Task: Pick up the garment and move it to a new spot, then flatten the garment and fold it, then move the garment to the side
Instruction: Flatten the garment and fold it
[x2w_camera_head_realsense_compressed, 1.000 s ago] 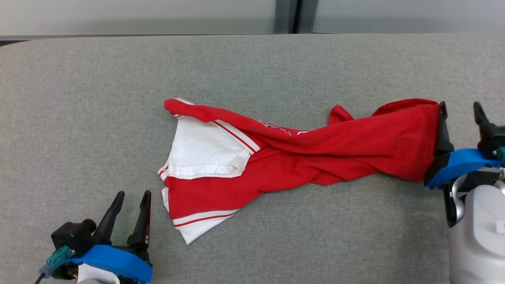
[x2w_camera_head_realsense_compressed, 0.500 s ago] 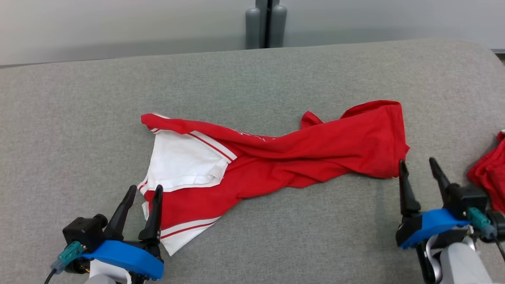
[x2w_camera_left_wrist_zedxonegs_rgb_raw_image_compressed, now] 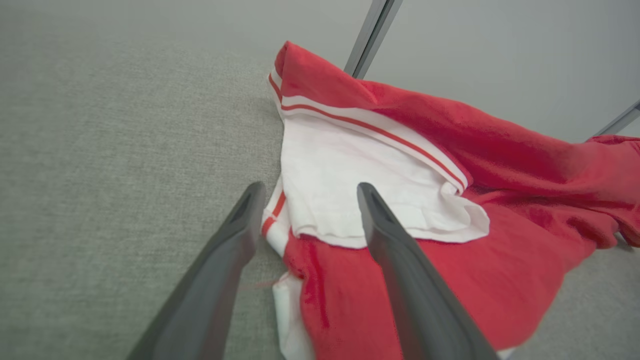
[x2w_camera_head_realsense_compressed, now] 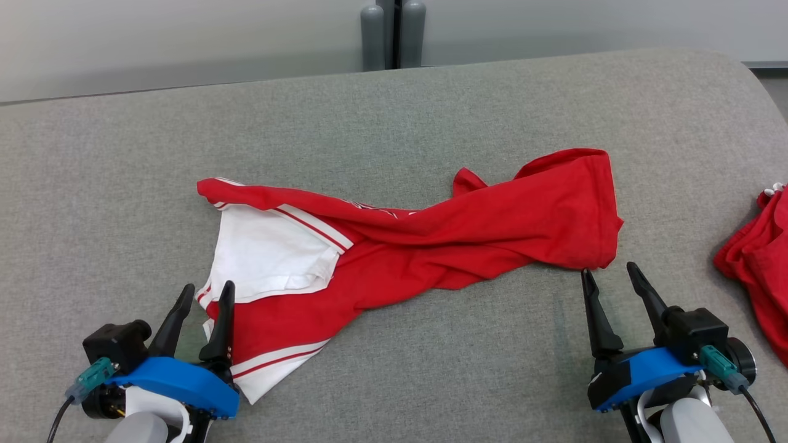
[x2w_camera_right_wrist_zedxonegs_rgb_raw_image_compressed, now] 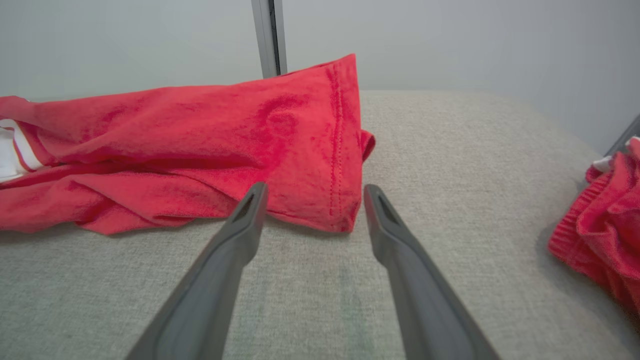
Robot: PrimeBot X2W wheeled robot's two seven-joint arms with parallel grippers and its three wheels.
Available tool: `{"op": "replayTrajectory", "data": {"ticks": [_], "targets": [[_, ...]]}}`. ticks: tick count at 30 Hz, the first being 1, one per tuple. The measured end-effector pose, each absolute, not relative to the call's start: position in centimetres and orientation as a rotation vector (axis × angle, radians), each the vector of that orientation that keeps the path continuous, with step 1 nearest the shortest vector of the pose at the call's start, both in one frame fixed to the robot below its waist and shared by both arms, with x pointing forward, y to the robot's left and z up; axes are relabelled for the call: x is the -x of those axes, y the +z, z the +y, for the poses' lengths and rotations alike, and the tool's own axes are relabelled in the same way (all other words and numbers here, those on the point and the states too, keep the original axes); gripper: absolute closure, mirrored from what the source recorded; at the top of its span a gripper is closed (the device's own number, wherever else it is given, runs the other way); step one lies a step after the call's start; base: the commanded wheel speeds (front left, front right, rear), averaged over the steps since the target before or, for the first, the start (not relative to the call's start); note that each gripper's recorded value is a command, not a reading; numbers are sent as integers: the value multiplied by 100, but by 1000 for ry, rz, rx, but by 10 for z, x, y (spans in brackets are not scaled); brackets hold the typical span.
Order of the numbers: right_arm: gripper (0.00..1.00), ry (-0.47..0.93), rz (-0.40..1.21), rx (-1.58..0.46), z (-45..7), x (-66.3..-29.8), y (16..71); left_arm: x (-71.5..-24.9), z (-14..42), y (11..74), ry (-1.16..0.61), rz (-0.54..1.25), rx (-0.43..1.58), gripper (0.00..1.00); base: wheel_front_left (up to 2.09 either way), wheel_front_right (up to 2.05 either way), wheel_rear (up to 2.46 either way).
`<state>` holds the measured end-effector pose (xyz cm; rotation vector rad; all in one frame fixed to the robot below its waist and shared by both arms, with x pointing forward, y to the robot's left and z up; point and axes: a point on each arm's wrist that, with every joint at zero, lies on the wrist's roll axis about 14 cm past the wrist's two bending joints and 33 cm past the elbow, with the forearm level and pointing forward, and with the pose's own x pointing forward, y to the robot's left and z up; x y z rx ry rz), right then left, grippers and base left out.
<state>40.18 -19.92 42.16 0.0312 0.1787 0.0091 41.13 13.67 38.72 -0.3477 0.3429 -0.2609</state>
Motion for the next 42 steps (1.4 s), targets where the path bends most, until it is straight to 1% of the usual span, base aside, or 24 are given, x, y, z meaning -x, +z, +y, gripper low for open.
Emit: {"op": "replayTrajectory", "data": {"ticks": [6, 8, 12, 22, 23, 24, 25, 26, 30, 36, 40, 42], "targets": [[0, 14, 185, -31, -198, -401, 419, -413, 132, 376, -299, 388, 319, 0, 0, 0, 0], [0, 7, 192, -36, -199, -399, 417, -409, 123, 371, -326, 413, 321, 0, 0, 0, 0], [0, 4, 200, -39, -200, -397, 415, -406, 120, 364, -330, 441, 333, 0, 0, 0, 0], [0, -5, 204, -52, -202, -394, 413, -413, 123, 360, -323, 454, 335, 0, 0, 0, 0], [0, -6, 205, -53, -202, -394, 413, -414, 123, 361, -326, 452, 334, 8, 0, 0, 0], [0, -6, 205, -53, -202, -394, 413, -414, 122, 362, -329, 450, 335, 42, 0, 0, 0], [0, -7, 205, -55, -202, -394, 413, -415, 121, 362, -332, 448, 336, 81, 0, 0, 0], [0, -7, 205, -56, -202, -394, 413, -415, 120, 364, -336, 444, 338, 100, 0, 0, 0], [0, -7, 203, -58, -202, -394, 414, -419, 117, 373, -352, 415, 338, 100, 0, 0, 0], [0, -2, 188, -64, -200, -393, 419, -430, 113, 417, -372, 275, 343, 100, 0, 0, 0], [0, 8, 174, -80, -195, -389, 425, -417, 109, 444, -380, 197, 350, 100, 0, 0, 0], [0, 18, 161, -92, -190, -384, 431, -402, 111, 459, -363, 155, 360, 100, 0, 0, 0]]}}
